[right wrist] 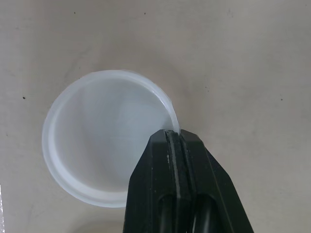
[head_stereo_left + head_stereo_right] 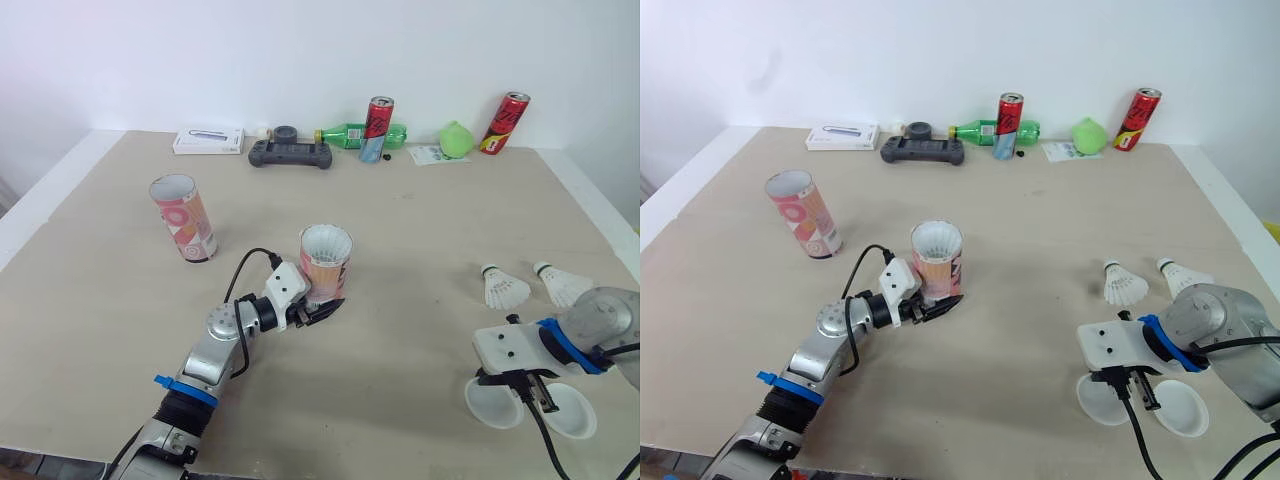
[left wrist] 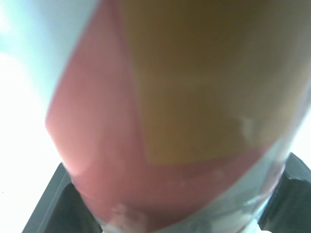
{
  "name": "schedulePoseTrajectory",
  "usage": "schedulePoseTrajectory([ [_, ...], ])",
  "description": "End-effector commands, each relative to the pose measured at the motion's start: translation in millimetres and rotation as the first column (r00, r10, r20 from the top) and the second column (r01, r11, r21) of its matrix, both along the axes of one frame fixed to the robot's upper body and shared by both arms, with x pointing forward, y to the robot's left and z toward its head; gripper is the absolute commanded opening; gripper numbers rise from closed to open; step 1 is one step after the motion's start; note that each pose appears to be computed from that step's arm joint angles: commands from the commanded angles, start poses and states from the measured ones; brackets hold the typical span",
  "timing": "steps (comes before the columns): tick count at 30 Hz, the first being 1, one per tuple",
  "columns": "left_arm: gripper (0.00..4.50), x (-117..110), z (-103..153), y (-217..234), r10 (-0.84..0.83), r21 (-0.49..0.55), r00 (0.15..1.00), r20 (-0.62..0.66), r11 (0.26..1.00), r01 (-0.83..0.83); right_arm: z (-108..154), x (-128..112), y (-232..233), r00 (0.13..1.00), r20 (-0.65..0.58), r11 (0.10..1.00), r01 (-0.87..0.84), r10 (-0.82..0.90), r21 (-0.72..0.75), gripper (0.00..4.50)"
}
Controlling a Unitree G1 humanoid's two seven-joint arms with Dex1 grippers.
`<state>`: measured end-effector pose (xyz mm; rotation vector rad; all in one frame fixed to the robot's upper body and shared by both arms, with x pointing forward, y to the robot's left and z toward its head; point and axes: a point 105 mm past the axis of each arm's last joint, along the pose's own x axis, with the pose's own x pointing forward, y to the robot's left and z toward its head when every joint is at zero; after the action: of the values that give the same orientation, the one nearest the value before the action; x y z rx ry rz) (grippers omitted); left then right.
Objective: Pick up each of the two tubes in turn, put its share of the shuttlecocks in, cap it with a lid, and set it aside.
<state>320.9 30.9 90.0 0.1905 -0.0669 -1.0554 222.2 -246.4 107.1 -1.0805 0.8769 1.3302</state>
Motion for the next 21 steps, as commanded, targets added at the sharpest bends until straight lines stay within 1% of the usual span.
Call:
schedulePoseTrajectory([
  [1, 3.03, -3, -29, 6, 0.012, 0.069, 0.996, -0.094, 0.998, -0.005, 35, 10, 26, 1.0, 0.004, 0.98, 0.022, -0.023, 0.196, 0.07],
  [3, 3.03, -3, -29, 6, 0.012, 0.071, 0.995, -0.094, 0.997, -0.005, 58, 16, 42, 0.999, 0.021, 0.954, 0.017, -0.024, 0.3, 0.07],
  [5, 3.03, -3, -30, 6, 0.011, 0.075, 0.995, -0.095, 0.997, -0.004, 101, 31, 68, 0.994, 0.112, 0.896, -0.05, 0.0, 0.442, 0.07],
  [6, 3.03, -3, -30, 6, 0.011, 0.076, 0.995, -0.095, 0.997, -0.003, 115, 35, 77, 0.99, 0.14, 0.873, -0.077, 0.01, 0.481, 0.07],
  [9, 3.03, -2, -30, 6, 0.01, 0.079, 0.995, -0.096, 0.997, -0.003, 145, 47, 97, 0.972, 0.234, 0.834, -0.152, 0.028, 0.531, 0.07],
  [11, 3.03, -1, -31, 6, 0.008, 0.083, 0.995, -0.095, 0.997, 0.0, 175, 66, 125, 0.927, 0.375, 0.78, -0.259, 0.033, 0.57, 0.07],
  [12, 3.03, 0, -31, 6, 0.008, 0.084, 0.995, -0.095, 0.996, 0.0, 186, 73, 139, 0.902, 0.43, 0.76, -0.307, 0.04, 0.573, 0.07],
  [13, 3.03, 1, -31, 6, 0.007, 0.085, 0.996, -0.094, 0.996, 0.001, 194, 79, 151, 0.882, 0.469, 0.745, -0.342, 0.045, 0.573, 0.07],
  [17, 3.03, 2, -31, 5, 0.006, 0.089, 0.996, -0.092, 0.996, 0.002, 206, 99, 175, 0.839, 0.543, 0.731, -0.396, 0.041, 0.556, 0.07],
  [21, 3.03, 2, -31, 5, 0.006, 0.09, 0.996, -0.09, 0.996, 0.002, 207, 110, 188, 0.814, 0.578, 0.739, -0.429, 0.065, 0.52, 0.07],
])
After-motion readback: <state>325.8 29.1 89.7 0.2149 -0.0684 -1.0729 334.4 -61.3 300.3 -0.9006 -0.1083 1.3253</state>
